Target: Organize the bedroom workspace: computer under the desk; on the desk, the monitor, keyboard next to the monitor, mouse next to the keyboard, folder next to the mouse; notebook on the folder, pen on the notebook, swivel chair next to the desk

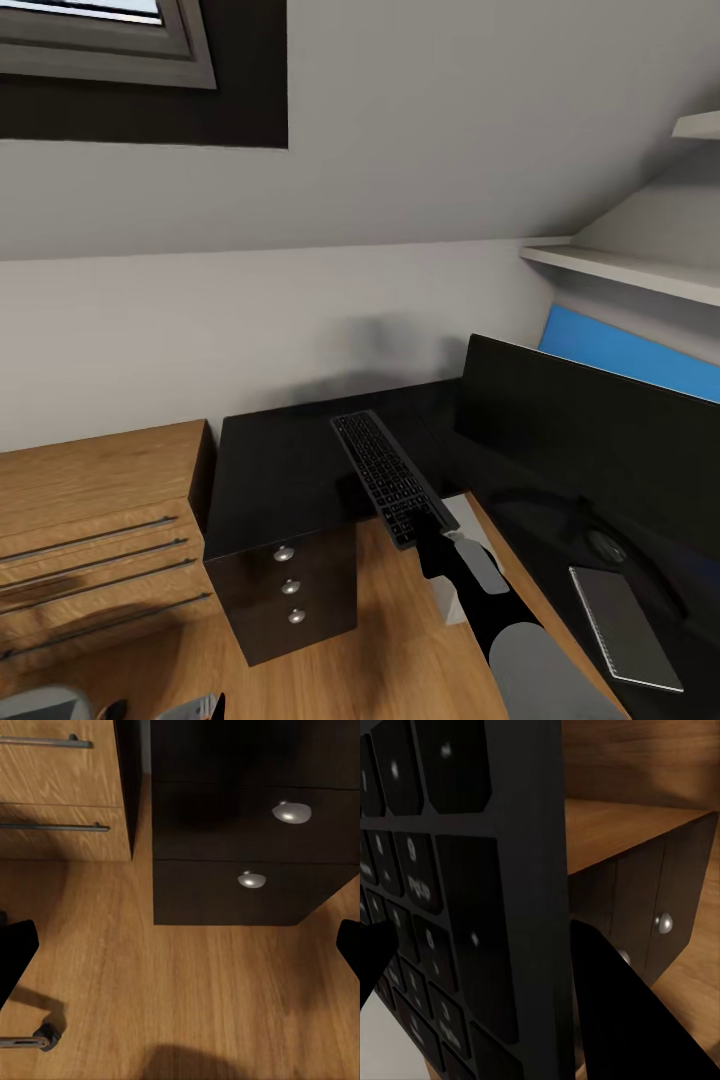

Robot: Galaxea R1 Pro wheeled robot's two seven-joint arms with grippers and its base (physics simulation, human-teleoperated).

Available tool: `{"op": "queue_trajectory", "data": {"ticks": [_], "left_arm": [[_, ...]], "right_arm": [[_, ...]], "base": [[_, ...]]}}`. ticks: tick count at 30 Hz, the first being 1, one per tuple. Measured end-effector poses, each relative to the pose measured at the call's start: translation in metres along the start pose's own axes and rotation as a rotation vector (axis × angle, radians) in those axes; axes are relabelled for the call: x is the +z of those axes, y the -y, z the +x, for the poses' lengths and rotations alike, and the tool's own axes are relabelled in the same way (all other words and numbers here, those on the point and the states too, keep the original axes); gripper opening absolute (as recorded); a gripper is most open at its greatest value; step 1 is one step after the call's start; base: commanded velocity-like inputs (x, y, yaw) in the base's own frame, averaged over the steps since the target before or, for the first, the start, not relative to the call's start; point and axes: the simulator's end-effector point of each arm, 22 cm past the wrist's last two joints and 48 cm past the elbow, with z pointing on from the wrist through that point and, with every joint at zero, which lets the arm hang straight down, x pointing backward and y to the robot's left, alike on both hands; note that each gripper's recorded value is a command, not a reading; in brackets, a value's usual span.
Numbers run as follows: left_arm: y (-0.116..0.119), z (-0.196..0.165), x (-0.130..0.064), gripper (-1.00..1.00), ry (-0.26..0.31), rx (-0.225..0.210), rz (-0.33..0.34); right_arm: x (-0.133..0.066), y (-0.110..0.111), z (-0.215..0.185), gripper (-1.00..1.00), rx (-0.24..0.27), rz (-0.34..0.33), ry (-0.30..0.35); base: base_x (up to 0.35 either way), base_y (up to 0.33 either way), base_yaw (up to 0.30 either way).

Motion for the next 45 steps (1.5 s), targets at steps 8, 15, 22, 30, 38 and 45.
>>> {"op": "queue_trajectory", "data": {"ticks": [8, 15, 22, 30, 38, 45], "left_arm": [[-0.0003, -0.0001, 0.0001, 1.00, 0.000, 0.000, 0.000], [-0.0002, 0.0002, -0.0001, 1.00, -0.001, 0.000, 0.000], [0.0000, 0.0001, 0.0000, 1.00, 0.000, 0.000, 0.000], [-0.0009, -0.0003, 0.0002, 1.00, 0.000, 0.001, -0.001], [-0.0012, -0.0006, -0.0001, 1.00, 0.001, 0.001, -0.002], [-0.0014, -0.0001, -0.0002, 1.00, 0.000, 0.001, -0.003]], "right_arm": [[0.0001, 0.0006, -0.0001, -1.00, 0.001, 0.001, 0.000], [0.0000, -0.0001, -0.0001, -1.00, 0.000, 0.000, 0.000], [0.0002, 0.0012, 0.0003, -1.00, 0.001, 0.001, -0.001], [0.0000, 0.0011, 0.0073, -1.00, -0.009, 0.001, -0.033], [-0.0004, 0.0016, 0.0080, -1.00, -0.010, 0.002, -0.036], [-0.0002, 0.0019, 0.0079, -1.00, -0.012, 0.003, -0.035]], "base": [[0.000, 0.000, 0.000], [0.000, 0.000, 0.000], [0.000, 0.000, 0.000], [0.000, 0.000, 0.000], [0.152, -0.044, 0.000], [0.259, -0.014, 0.000]]}}
